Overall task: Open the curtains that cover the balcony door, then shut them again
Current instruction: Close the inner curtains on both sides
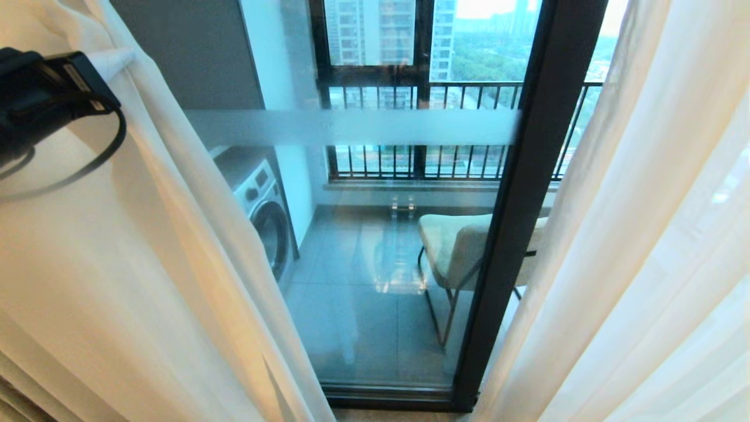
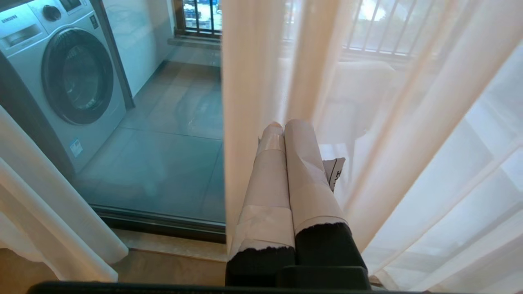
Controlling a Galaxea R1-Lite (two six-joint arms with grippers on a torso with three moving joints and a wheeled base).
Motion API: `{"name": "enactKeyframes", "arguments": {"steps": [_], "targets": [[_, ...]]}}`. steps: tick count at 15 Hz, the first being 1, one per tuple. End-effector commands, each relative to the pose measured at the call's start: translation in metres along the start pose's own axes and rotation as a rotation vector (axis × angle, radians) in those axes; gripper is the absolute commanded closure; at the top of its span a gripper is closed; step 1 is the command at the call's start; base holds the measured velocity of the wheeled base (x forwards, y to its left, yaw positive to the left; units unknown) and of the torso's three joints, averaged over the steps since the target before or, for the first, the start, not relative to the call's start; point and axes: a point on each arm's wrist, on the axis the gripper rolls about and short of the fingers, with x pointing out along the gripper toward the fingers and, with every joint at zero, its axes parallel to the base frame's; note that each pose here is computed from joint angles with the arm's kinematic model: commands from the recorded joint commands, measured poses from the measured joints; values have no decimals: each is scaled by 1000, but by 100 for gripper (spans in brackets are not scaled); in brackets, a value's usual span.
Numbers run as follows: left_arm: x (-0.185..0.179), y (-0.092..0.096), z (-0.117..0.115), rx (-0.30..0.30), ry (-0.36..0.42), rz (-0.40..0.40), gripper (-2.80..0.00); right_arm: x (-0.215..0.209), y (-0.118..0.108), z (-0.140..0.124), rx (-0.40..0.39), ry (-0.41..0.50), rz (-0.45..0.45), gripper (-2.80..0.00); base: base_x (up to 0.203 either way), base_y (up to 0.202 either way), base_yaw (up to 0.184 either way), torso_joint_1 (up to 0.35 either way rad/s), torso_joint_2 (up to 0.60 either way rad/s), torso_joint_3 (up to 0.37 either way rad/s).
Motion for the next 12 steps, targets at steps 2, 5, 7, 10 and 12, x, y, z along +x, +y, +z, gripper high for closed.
{"name": "enactKeyframes", "arguments": {"steps": [2, 5, 7, 10, 12], "targets": [[0, 0, 1, 0, -8, -3, 0, 0, 0, 0, -1, 2, 1, 0, 0, -191, 2, 2, 2, 4], [0, 0, 1, 0, -7, -2, 0, 0, 0, 0, -1, 2, 1, 0, 0, -192, 2, 2, 2, 1], [0, 0, 1, 0, -6, -2, 0, 0, 0, 0, -1, 2, 1, 0, 0, -192, 1, 1, 3, 7], [0, 0, 1, 0, -5, -2, 0, 0, 0, 0, -1, 2, 1, 0, 0, -190, 3, 3, 1, 4], [0, 0, 1, 0, -5, -2, 0, 0, 0, 0, -1, 2, 1, 0, 0, -192, 0, 0, 7, 7]]}}
